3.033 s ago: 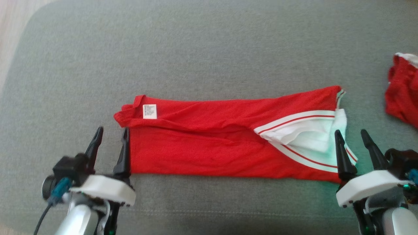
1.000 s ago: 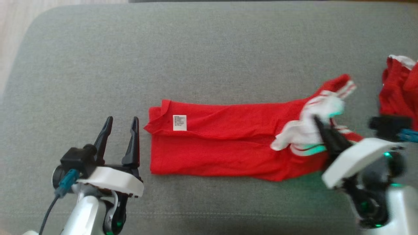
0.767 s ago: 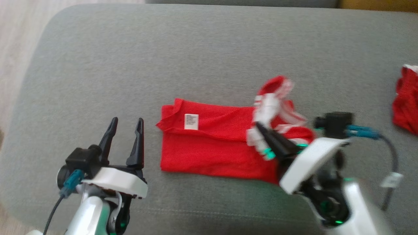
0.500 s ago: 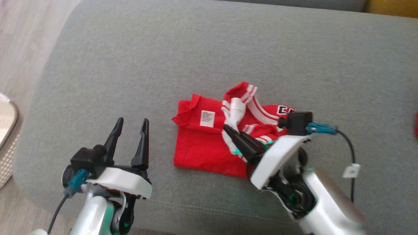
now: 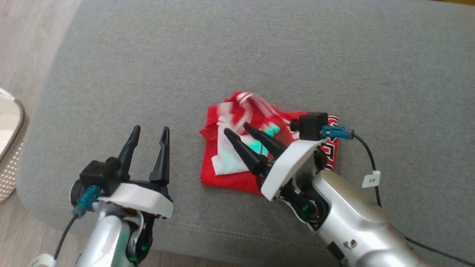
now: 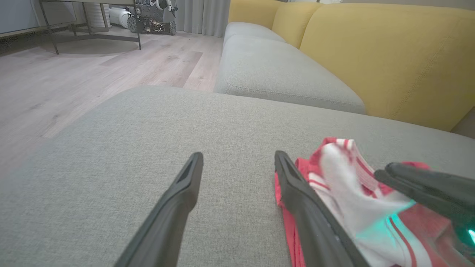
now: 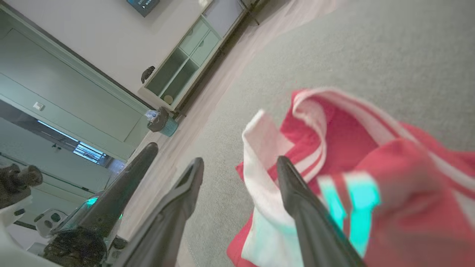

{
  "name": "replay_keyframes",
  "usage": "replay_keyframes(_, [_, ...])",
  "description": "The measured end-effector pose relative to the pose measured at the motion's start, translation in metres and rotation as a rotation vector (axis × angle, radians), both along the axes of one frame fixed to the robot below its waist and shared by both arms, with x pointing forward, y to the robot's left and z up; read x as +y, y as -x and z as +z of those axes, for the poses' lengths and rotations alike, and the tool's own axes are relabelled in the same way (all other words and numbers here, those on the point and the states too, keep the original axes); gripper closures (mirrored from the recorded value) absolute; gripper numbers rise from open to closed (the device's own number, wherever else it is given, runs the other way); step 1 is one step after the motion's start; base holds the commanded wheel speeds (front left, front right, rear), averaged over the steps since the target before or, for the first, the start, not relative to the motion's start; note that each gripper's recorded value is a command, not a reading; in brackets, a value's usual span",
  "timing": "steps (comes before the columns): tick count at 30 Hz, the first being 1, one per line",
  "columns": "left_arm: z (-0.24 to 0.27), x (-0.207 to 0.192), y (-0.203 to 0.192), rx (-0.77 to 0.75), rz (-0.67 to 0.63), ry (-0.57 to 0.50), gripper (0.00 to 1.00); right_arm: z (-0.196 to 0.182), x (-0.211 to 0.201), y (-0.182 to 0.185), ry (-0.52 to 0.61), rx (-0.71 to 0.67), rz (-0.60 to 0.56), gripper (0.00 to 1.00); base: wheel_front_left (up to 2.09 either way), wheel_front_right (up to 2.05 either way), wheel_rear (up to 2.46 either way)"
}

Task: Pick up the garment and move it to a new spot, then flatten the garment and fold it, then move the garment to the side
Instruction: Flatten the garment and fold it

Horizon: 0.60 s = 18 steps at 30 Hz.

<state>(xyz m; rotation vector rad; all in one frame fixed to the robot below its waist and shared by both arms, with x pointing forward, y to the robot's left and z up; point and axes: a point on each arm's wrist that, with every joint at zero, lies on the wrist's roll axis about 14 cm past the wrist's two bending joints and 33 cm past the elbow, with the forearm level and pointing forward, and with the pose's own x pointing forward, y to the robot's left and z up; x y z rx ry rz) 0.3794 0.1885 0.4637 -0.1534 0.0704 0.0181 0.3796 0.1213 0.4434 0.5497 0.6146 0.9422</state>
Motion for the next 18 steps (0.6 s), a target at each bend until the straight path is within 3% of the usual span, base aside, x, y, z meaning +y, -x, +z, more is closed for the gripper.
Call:
replay_keyframes(5, [0.001,-0.007,-0.005,-0.006,-0.022,-0.001,0.00,0.022,-0.003,-0.010,-0.017,-0.126,-0.028,0.00,0.00,0.00,0.00])
replay_keyframes(10, [0.006,-0.010,-0.010,-0.023,-0.036,0.000,0.00,0.057,-0.028,-0.035,-0.067,-0.260,-0.154,0.00,0.00,0.00,0.00])
replay_keyframes(14, [0.010,-0.015,-0.013,-0.039,-0.056,-0.011,0.00,0.072,-0.071,-0.053,-0.055,-0.344,-0.305,0.00,0.00,0.00,0.00])
replay_keyframes(18, [0.013,-0.017,-0.012,-0.049,-0.067,-0.020,0.00,0.067,-0.133,-0.059,0.034,-0.395,-0.469,0.00,0.00,0.00,0.00])
